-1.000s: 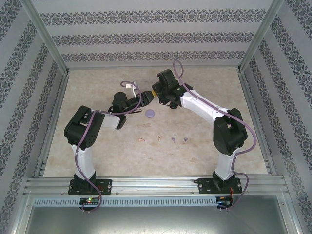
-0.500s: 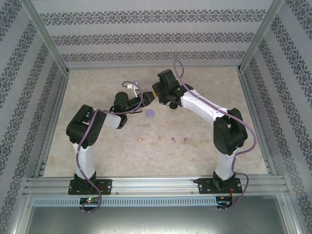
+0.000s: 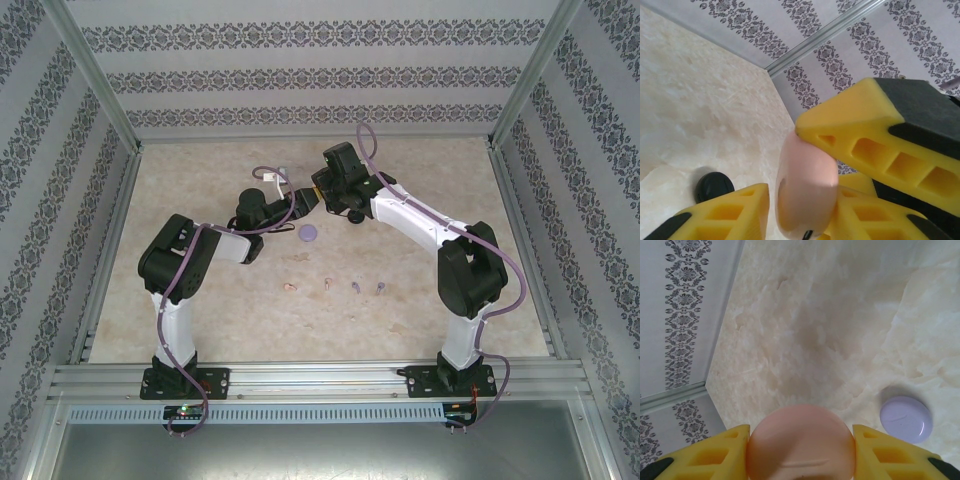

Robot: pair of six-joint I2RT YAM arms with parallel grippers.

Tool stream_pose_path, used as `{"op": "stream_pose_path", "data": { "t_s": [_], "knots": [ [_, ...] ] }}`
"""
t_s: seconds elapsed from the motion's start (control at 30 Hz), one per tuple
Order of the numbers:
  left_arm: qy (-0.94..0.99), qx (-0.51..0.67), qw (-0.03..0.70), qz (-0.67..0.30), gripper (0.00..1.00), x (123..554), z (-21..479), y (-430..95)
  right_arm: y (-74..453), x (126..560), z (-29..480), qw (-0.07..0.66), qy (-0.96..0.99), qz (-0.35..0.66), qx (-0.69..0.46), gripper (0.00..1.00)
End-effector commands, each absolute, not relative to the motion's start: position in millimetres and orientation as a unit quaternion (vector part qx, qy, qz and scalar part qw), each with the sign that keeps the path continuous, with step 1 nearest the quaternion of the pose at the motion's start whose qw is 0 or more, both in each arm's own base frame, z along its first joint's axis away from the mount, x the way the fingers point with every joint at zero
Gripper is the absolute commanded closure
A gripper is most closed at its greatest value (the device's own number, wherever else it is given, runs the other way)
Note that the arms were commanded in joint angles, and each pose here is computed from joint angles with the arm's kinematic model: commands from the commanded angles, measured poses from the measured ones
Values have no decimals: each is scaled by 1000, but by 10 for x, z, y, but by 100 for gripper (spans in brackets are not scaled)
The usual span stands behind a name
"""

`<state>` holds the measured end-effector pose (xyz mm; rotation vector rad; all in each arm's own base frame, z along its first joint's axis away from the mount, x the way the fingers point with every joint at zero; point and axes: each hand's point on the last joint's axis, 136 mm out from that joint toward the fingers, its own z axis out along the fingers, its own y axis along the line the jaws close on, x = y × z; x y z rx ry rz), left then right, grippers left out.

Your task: Insert the wireless bluetooth earbuds into the charging case

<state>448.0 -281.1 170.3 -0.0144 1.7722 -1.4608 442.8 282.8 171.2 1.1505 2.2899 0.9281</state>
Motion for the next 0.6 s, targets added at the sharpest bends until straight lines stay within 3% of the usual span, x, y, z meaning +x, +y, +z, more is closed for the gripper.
{"op": "stream_pose_path", "data": {
  "t_s": [0.0, 0.37, 0.43, 0.57],
  "knots": [
    [685, 1, 434, -586, 68, 4530, 1811, -2847, 2901, 4385, 1827, 207, 815, 353, 411, 57],
    [681, -4, 435, -589, 96, 4532, 1844, -2836, 2876, 4370, 1889, 212, 811, 360, 411, 53],
    [681, -5, 434, -590, 100, 4530, 1843, -2839, 2871, 4371, 1933, 214, 808, 364, 410, 48],
    [682, -8, 429, -592, 100, 4518, 1851, -2837, 2800, 4441, 2134, 235, 800, 381, 400, 27]
  ]
}}
